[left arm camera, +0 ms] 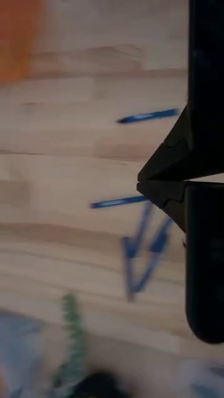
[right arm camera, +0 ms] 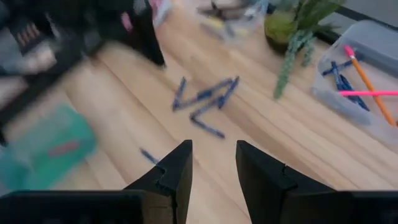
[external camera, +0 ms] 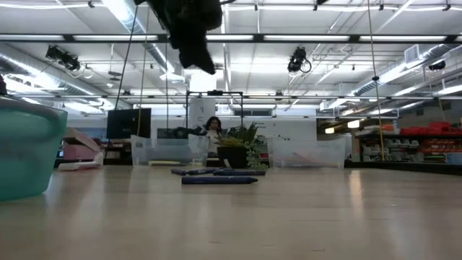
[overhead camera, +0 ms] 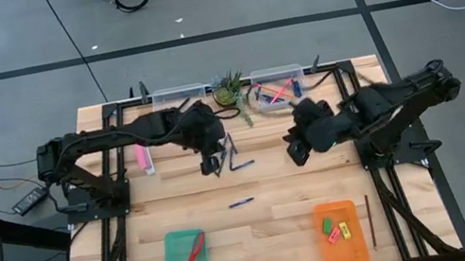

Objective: Sort crayons/erasers/pens/pencils in bins
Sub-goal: Put the blue crayon into the right transparent bin

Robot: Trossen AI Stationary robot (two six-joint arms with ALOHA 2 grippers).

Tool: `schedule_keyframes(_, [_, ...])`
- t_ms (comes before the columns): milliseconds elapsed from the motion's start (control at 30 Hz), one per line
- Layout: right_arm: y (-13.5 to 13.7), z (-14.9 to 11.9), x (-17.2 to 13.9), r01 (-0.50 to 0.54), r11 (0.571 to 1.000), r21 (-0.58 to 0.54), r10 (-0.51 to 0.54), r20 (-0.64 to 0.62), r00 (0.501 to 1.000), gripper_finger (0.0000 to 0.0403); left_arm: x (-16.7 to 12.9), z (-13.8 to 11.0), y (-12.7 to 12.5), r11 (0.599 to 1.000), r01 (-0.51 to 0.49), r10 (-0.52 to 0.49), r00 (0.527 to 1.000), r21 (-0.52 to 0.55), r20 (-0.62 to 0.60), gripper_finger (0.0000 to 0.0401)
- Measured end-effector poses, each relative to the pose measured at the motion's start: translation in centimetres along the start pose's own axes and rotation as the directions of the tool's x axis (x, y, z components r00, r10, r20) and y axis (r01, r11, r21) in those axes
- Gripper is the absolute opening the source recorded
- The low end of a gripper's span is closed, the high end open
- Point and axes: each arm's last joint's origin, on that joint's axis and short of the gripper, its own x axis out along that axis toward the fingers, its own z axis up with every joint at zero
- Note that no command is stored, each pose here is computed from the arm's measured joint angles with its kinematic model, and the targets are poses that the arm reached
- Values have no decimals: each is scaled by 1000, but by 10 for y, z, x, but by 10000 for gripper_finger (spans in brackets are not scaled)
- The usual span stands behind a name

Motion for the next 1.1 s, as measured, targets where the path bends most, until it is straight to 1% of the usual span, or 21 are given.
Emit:
schedule_keyframes(33, [1, -5, 7, 1, 999, -32, -1, -18, 1000, 129, -3, -3, 1, 1000, -2, 2, 1000, -11, -27, 6])
schedule_keyframes(100, [6, -13, 21, -33, 995, -98, 28, -44, 999, 129, -15, -9, 2, 999, -6, 3, 998, -48, -63, 5])
schedule_keyframes(167, [10, -16, 37, -99, 983, -155, 91, -59, 994, 129, -34, -11, 1, 997, -12, 9, 999, -81, -38, 6])
schedule_keyframes(233, [14, -15, 56, -170, 969, -178, 159, -74, 985, 129, -58, -13, -1, 994, -12, 14, 1000, -106, 21, 8])
schedule_keyframes(300, [14, -12, 79, -196, 959, -204, 174, -121, 977, 129, -83, -13, -4, 992, 0, 15, 993, -129, 114, 8])
schedule_keyframes(367, [15, -6, 102, -225, 937, -267, 180, -183, 967, 129, -107, -15, -8, 989, 14, 15, 980, -145, 197, 6])
schedule_keyframes(433, [17, 2, 127, -260, 892, -369, 174, -250, 953, 129, -125, -17, -11, 985, 26, 21, 963, -169, 269, 4])
schedule_keyframes(533, [19, 11, 163, -314, 791, -526, 157, -321, 934, 129, -148, -24, -14, 975, 36, 41, 941, -219, 336, 5])
schedule_keyframes(633, [16, 17, 196, -337, 713, -615, 117, -369, 922, 129, -168, -30, -17, 959, 72, 48, 913, -274, 405, 13])
schedule_keyframes(767, [8, 18, 230, -391, 662, -640, 107, -435, 894, 129, -189, -36, -24, 943, 99, 75, 868, -318, 491, 19])
schedule_keyframes(867, [1, 9, 250, -435, 621, -652, 72, -505, 860, 129, -199, -40, -27, 936, 94, 106, 843, -339, 527, 13])
schedule_keyframes(967, [-2, -1, 264, -459, 593, -661, 29, -552, 833, 129, -206, -40, -30, 938, 98, 116, 817, -334, 565, 7])
schedule_keyframes(1100, [-6, -13, 284, -469, 553, -689, -30, -579, 814, 129, -208, -39, -33, 934, 119, 110, 802, -337, 587, 10])
